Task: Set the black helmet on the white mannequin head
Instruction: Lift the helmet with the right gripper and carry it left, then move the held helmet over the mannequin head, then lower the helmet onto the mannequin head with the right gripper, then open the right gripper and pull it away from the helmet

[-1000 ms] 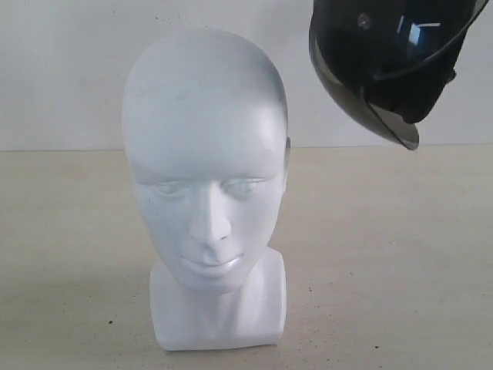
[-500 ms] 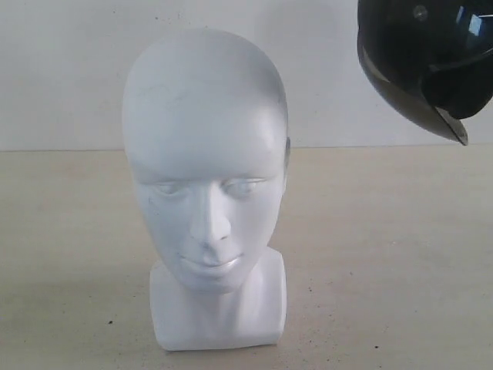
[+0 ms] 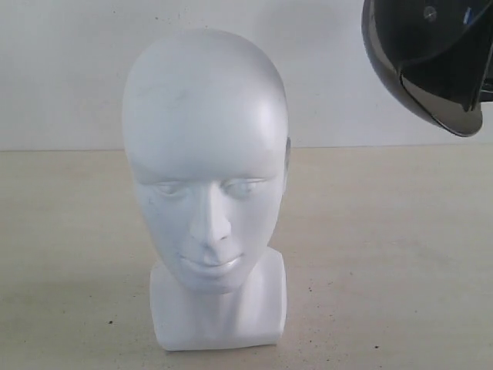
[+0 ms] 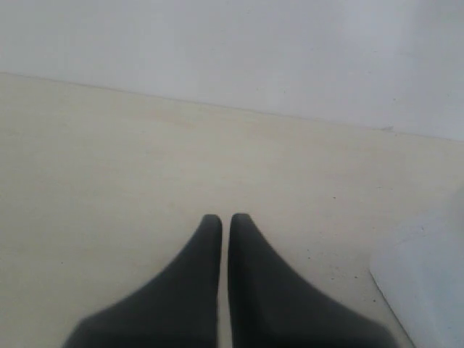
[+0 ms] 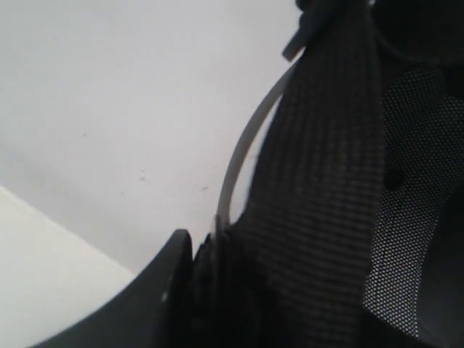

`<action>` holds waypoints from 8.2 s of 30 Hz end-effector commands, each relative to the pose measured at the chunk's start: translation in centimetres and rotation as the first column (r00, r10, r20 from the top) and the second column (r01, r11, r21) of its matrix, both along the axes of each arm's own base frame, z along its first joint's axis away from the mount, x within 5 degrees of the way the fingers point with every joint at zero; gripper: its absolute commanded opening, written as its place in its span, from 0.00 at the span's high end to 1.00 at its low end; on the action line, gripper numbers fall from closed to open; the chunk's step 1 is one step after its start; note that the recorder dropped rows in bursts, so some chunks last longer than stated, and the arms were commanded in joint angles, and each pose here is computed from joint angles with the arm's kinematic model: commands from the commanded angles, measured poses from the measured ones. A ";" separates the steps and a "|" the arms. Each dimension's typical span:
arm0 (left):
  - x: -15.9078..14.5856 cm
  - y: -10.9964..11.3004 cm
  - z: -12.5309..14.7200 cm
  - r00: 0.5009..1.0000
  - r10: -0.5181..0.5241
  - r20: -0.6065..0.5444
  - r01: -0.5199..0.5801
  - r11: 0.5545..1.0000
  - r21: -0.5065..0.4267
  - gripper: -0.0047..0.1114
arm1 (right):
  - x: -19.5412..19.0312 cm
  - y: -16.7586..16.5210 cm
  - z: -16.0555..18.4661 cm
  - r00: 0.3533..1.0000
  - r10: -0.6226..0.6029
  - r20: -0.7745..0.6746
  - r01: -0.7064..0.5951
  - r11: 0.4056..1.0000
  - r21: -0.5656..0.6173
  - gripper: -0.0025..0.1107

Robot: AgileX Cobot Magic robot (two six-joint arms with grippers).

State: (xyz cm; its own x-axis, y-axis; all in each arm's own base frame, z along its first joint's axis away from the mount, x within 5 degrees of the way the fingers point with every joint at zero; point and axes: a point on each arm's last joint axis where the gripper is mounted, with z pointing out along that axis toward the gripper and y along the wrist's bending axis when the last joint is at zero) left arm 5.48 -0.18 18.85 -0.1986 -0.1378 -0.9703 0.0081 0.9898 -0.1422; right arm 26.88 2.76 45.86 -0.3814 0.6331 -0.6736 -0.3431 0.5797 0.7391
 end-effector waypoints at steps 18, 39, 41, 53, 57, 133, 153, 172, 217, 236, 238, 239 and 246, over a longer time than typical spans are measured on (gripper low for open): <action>0.0 0.0 -0.1 1.000 -0.001 -0.002 0.001 1.000 -0.004 0.92 | -3.8 6.4 7.9 0.916 -0.099 0.388 -0.128 0.846 0.517 0.98; 0.0 0.0 -0.1 1.000 -0.001 -0.002 0.001 1.000 -0.004 0.92 | -2.0 10.0 7.1 0.667 0.260 0.698 -0.738 0.105 0.666 0.98; 0.0 0.0 -0.1 1.000 -0.001 -0.002 0.001 1.000 -0.004 0.92 | -1.9 10.9 6.7 0.669 0.280 0.688 -0.731 0.086 0.676 0.98; 0.0 0.0 -0.1 1.000 -0.001 -0.002 0.001 1.000 -0.004 0.92 | -0.2 17.8 2.5 0.693 0.419 0.587 -0.656 0.029 0.754 0.98; 0.0 0.0 -0.1 1.000 -0.001 -0.002 0.001 1.000 -0.004 0.92 | -0.1 18.2 1.9 0.694 0.434 0.575 -0.657 0.052 0.752 0.98; 0.0 0.0 -0.1 1.000 -0.001 -0.002 0.001 1.000 -0.004 0.92 | -4.9 12.9 -10.3 0.898 0.349 0.267 -0.415 0.472 0.778 0.98; 0.0 0.0 -0.1 1.000 -0.001 -0.002 0.001 1.000 -0.004 0.92 | -4.5 12.7 -11.6 0.931 0.311 0.189 -0.334 0.525 0.783 0.98; 0.0 0.0 -0.1 1.000 -0.001 -0.002 0.001 1.000 -0.004 0.92 | -3.2 12.8 -14.9 0.959 0.265 0.098 -0.230 0.531 0.816 0.98; 0.0 0.0 -0.1 1.000 -0.001 -0.002 0.001 1.000 -0.004 0.92 | -5.7 10.8 -20.9 0.965 0.206 -0.159 -0.025 0.682 0.731 0.98; 0.0 0.0 -0.1 1.000 -0.001 -0.002 0.001 1.000 -0.004 0.92 | -5.8 10.5 -23.9 0.924 0.125 -0.361 0.118 0.807 0.579 0.98; 0.0 0.0 -0.1 1.000 -0.001 -0.002 0.001 1.000 -0.004 0.92 | -6.1 10.3 -24.8 0.902 0.112 -0.417 0.149 0.826 0.543 0.98; 0.0 0.0 -0.1 1.000 -0.001 -0.002 0.001 1.000 -0.004 0.92 | -6.3 10.2 -25.1 0.896 0.108 -0.430 0.156 0.831 0.534 0.98; 0.0 0.0 -0.1 1.000 -0.001 -0.002 0.001 1.000 -0.004 0.92 | -6.4 10.1 -25.9 0.867 0.088 -0.490 0.184 0.858 0.479 0.98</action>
State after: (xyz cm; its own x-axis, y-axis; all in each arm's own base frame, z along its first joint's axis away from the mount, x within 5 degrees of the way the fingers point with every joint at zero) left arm 5.48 -0.18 18.85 -0.1986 -0.1378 -0.9703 0.0081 0.9898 -0.1422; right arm 20.67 13.05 20.76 -0.5199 0.8532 0.0420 0.1127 0.0197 0.9934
